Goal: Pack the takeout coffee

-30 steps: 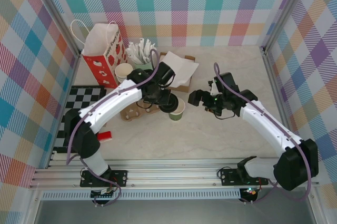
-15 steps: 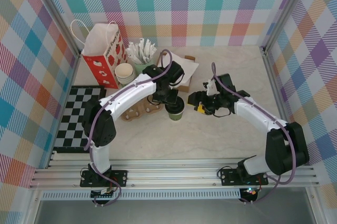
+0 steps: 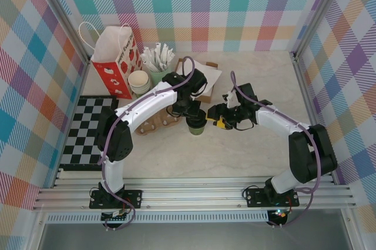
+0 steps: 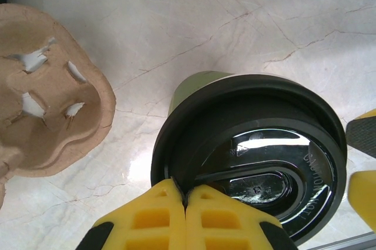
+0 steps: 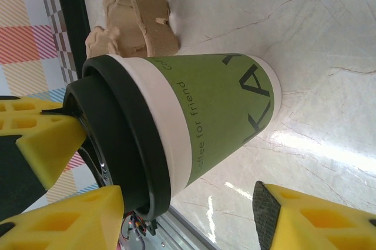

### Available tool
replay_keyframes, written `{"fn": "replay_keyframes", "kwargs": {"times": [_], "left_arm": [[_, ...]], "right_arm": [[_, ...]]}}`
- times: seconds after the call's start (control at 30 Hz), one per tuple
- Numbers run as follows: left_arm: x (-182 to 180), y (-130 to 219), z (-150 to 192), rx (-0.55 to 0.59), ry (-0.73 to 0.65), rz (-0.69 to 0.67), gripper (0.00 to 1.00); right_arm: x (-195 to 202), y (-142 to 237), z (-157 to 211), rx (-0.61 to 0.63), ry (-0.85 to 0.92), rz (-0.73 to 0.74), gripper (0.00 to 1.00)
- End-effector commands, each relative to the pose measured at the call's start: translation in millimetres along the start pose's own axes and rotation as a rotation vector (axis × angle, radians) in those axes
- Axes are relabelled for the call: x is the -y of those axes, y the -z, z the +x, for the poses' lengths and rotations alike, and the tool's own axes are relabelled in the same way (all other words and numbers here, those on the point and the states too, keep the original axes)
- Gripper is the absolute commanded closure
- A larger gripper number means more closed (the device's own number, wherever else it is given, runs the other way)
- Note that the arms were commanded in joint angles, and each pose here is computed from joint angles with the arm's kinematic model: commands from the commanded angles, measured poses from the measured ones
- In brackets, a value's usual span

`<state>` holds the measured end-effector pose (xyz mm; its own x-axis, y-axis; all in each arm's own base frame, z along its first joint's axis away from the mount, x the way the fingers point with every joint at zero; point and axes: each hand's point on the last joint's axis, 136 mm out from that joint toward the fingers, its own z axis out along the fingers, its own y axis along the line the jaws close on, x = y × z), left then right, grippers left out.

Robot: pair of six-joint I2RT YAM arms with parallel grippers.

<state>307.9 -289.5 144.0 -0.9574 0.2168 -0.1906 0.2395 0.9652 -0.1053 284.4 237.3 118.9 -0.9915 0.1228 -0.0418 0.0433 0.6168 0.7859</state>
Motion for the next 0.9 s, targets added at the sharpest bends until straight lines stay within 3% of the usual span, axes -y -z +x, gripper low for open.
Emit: {"fn": "replay_keyframes", "kwargs": {"times": [0.0, 0.4, 0.87], "left_arm": [[-1, 0, 4, -0.027, -0.022, -0.014, 1.00], [0, -11, 4, -0.069, -0.046, -0.031, 1.00], [-23, -75, 45, -0.265, -0.069, -0.118, 1.00]], "right_arm": [[-13, 0, -8, 0.003, 0.033, -0.037, 0.40], [12, -11, -9, -0.008, -0.056, 0.045, 0.50], [83, -29, 22, -0.064, -0.213, 0.222, 0.54]]}}
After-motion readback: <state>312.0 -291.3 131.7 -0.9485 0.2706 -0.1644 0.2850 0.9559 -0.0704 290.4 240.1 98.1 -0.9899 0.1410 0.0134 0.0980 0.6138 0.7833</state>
